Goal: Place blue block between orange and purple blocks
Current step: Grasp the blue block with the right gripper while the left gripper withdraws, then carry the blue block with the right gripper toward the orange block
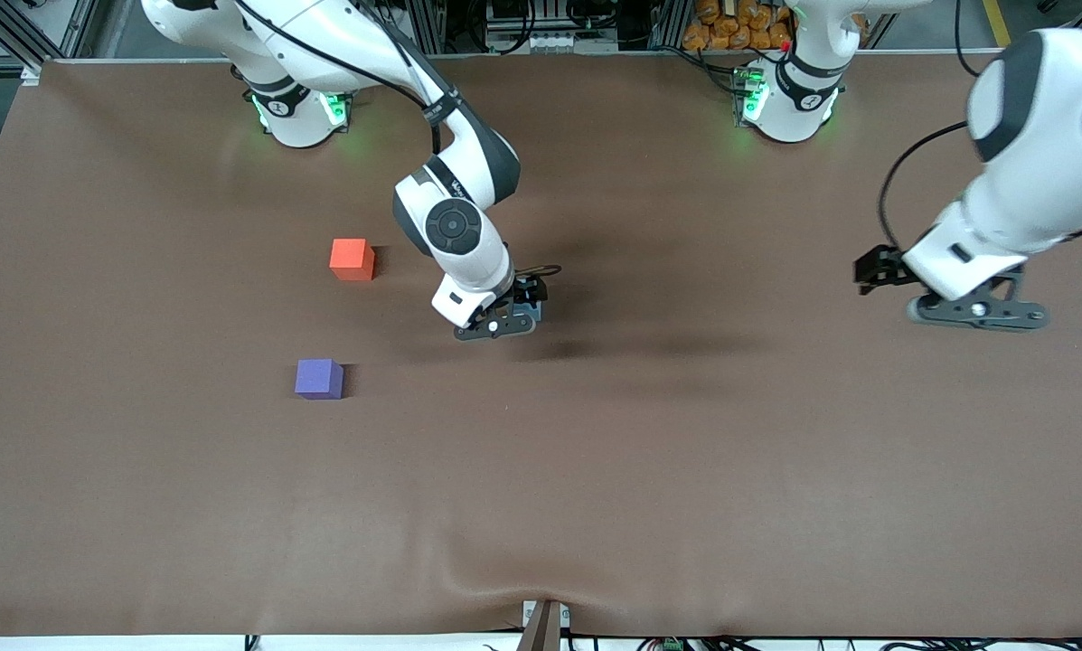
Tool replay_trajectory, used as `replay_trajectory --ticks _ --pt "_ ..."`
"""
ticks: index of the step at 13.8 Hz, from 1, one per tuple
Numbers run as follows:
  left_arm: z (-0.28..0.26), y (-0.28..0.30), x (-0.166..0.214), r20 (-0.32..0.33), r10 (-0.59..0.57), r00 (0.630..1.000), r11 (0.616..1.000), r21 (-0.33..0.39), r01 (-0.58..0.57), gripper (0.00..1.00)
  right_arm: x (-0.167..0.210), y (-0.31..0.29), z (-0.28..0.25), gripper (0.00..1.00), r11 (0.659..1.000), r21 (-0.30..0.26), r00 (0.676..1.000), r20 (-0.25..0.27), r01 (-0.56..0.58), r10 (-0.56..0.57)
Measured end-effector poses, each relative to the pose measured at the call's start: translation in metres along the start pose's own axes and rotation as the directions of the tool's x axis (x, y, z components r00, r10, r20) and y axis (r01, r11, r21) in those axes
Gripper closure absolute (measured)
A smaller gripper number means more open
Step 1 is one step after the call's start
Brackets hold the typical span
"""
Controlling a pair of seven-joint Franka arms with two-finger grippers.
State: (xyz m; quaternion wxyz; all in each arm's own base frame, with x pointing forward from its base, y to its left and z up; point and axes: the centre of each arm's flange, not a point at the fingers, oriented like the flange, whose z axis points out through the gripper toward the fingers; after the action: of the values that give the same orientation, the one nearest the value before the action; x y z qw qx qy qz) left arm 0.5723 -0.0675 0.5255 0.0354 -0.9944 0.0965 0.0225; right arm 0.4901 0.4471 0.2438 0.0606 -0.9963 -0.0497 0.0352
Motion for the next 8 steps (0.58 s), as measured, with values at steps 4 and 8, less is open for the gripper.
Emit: replay_trajectory --ticks 4,8 --pt "-0.060 0.005 -0.005 0.042 0.040 0.998 0.999 -0.005 -0.039 0.00 -0.014 -0.020 0.003 0.00 0.999 0.003 0.999 -0.003 -0.036 0.036" --pt "-0.087 0.003 -0.005 0.005 0.017 1.000 1.000 -0.015 -0.017 0.00 -0.021 -0.022 0.018 0.00 0.997 -0.008 0.997 0.007 -0.078 0.079"
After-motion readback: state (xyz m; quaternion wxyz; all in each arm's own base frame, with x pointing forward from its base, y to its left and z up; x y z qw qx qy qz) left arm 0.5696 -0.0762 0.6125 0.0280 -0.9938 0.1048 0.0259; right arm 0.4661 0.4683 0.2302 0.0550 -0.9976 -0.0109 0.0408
